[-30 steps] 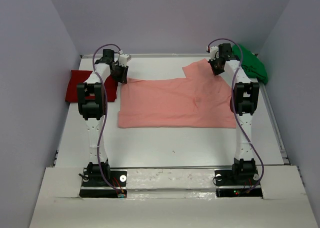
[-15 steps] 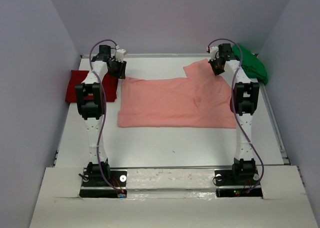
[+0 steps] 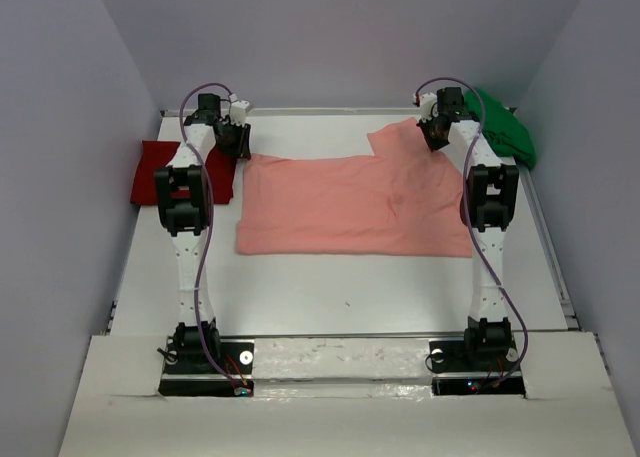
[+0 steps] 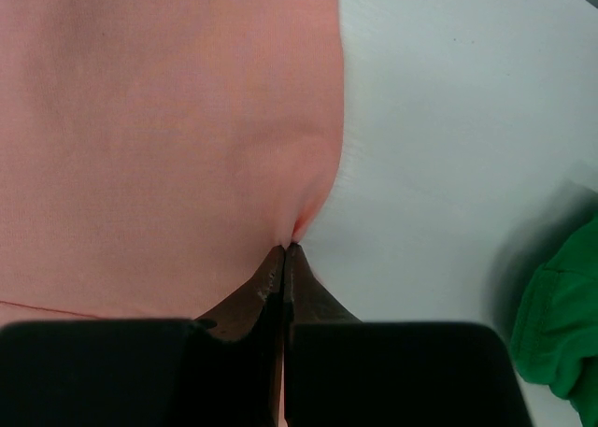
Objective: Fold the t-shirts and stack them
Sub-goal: Fold the tshirt
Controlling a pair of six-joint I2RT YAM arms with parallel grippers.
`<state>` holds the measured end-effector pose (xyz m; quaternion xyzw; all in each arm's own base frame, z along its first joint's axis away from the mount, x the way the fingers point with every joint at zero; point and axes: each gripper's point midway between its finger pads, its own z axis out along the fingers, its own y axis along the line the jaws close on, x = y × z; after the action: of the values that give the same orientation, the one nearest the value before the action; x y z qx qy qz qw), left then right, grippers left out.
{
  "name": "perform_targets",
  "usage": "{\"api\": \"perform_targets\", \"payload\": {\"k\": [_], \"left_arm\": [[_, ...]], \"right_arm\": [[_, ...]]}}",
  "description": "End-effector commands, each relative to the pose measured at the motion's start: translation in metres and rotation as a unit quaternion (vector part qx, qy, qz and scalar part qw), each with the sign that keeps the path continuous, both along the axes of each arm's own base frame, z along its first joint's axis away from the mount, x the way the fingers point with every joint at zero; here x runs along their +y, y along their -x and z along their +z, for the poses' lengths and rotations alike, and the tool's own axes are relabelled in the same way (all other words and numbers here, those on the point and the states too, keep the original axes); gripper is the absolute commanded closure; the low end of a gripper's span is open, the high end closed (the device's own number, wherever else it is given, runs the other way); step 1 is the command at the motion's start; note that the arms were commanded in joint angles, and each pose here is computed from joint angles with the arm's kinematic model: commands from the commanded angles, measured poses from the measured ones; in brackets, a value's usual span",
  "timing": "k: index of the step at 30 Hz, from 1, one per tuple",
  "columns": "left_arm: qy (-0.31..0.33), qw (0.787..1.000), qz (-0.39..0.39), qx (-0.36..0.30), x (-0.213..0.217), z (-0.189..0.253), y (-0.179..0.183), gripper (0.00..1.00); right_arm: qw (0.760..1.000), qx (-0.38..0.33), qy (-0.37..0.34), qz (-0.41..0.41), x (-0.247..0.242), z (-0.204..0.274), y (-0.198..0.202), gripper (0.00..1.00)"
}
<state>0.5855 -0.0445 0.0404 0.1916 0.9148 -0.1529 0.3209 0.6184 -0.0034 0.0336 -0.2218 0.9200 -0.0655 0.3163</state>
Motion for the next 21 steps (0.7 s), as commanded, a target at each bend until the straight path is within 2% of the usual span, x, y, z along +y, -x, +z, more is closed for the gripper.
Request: {"api": "perform_targets", "payload": {"k": [1,16,18,21], "left_arm": [[0.027,0.999,-0.019,-0.009,-0.013,0.018,-0.001,0.62],[0.05,0.998,-0.032,-0.002,-0.024,0.012,0.0,0.62],[0.047,0.998,-0.033,-0.002,-0.025,0.009,-0.001,0.72],[0.042,0.998,-0.037,0.006,-0.03,0.0,0.001,0.92]], "right_arm": [[0.996,0.088,0.028,-0.012,-0.017,-0.051,0.035,1.0],[0.995,0.095,0.031,-0.011,-0.018,-0.056,0.038,1.0],[0.995,0.095,0.031,-0.01,-0.018,-0.057,0.038,1.0],[0.995,0.095,0.032,-0.009,-0.018,-0.056,0.038,1.0]]}}
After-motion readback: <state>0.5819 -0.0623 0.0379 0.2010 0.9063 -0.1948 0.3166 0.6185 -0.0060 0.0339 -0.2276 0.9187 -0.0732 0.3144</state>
